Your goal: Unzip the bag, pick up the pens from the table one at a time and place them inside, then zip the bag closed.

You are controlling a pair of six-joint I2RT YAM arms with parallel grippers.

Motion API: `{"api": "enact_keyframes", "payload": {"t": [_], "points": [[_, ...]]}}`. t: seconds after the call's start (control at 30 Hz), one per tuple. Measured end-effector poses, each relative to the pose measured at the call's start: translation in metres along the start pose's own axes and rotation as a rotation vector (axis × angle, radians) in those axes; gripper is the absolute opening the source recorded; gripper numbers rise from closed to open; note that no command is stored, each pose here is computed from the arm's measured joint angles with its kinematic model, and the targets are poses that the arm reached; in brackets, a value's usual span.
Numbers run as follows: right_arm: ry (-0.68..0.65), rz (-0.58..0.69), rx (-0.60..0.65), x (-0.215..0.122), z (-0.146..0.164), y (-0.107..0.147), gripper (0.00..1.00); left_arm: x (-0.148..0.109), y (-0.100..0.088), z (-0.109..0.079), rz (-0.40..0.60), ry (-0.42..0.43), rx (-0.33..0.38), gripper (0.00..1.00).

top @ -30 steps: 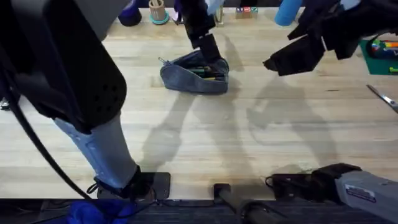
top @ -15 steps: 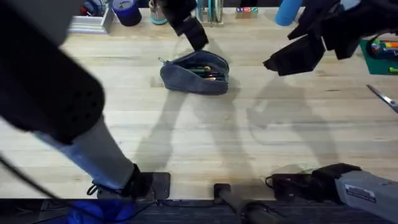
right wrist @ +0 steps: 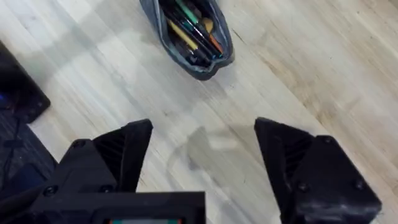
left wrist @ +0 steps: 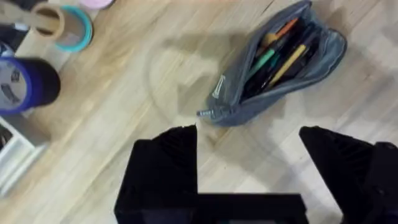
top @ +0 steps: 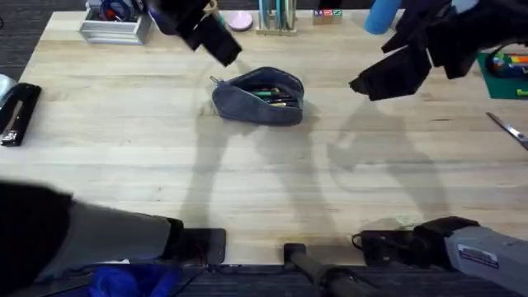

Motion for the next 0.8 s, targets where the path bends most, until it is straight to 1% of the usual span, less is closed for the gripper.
{"api": "enact_keyframes", "payload": {"t": [0.1, 0.27, 0.43, 0.6, 0.8], "points": [[0.0, 0.0, 0.0, 0.0, 0.0, 0.0, 0.997, -0.007, 0.017, -0.005, -0.013, -0.025, -0.021, 0.995], [0.0, 0.0, 0.0, 0.0, 0.0, 0.0, 0.998, -0.025, 0.043, -0.013, -0.06, -0.095, -0.067, 0.995], [0.0, 0.0, 0.0, 0.0, 0.0, 0.0, 0.998, -0.034, 0.062, -0.016, -0.09, -0.135, -0.116, 0.995], [0.0, 0.0, 0.0, 0.0, 0.0, 0.0, 0.998, -0.035, 0.081, -0.016, -0.125, -0.117, -0.166, 0.993], [0.0, 0.0, 0.0, 0.0, 0.0, 0.0, 0.998, -0.037, 0.105, -0.006, -0.226, -0.06, -0.193, 0.995]]}}
Point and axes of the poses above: each hand's point on the last joint's axis, 136 mm out from that joint toward the fingers, its own x axis out along the fingers, its own z axis along the line the jaws close on, y = z × x, the point moved 10 cm from there along -x, back along the fingers, and after that the axes turned 1 degree about x, right-handed, at the moved point
